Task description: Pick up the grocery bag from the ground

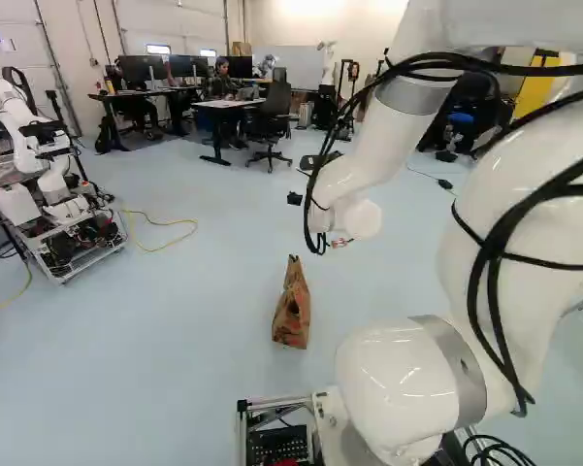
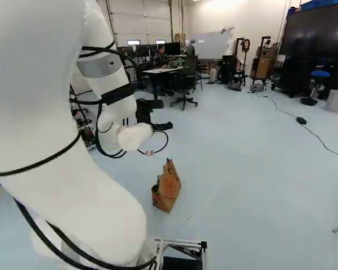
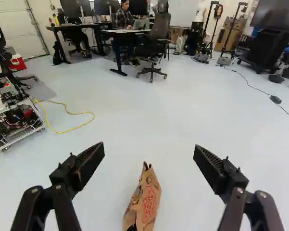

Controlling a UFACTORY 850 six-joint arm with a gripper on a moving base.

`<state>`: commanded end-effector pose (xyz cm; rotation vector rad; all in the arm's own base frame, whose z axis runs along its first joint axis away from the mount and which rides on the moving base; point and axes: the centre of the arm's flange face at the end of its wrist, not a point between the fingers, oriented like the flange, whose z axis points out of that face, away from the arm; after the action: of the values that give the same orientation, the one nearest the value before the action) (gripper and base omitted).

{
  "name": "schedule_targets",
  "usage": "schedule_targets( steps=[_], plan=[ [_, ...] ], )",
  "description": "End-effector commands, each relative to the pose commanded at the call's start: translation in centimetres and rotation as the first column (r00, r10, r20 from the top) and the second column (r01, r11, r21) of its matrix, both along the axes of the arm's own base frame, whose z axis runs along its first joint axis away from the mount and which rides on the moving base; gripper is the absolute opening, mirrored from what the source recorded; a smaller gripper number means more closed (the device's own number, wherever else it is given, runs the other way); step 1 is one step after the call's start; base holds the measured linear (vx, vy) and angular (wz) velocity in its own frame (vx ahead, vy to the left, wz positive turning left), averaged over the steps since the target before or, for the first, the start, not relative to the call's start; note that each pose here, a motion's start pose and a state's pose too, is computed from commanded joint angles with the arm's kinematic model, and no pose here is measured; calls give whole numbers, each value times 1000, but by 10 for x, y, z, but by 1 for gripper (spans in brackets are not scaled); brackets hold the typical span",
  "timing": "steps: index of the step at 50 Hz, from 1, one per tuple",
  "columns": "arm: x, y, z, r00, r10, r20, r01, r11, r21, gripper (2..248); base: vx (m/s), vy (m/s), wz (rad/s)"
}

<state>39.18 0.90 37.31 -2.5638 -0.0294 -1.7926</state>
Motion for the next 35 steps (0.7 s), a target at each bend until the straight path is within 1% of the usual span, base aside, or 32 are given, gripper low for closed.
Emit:
schedule_targets(
  steps=[10, 17, 21, 27, 35],
  plan=[
    [34, 6, -1, 1000, 12, -3, -12, 1000, 0, 247, 0, 0, 0],
    [56, 10, -5, 999, 20, -29, -21, 1000, -1, 247, 0, 0, 0],
    [68, 14, -9, 998, 26, -57, -26, 1000, -1, 247, 0, 0, 0],
    [86, 18, -16, 993, 34, -116, -35, 999, -3, 247, 0, 0, 0],
    [107, 26, -26, 977, 46, -207, -48, 999, -5, 247, 0, 0, 0]
  ],
)
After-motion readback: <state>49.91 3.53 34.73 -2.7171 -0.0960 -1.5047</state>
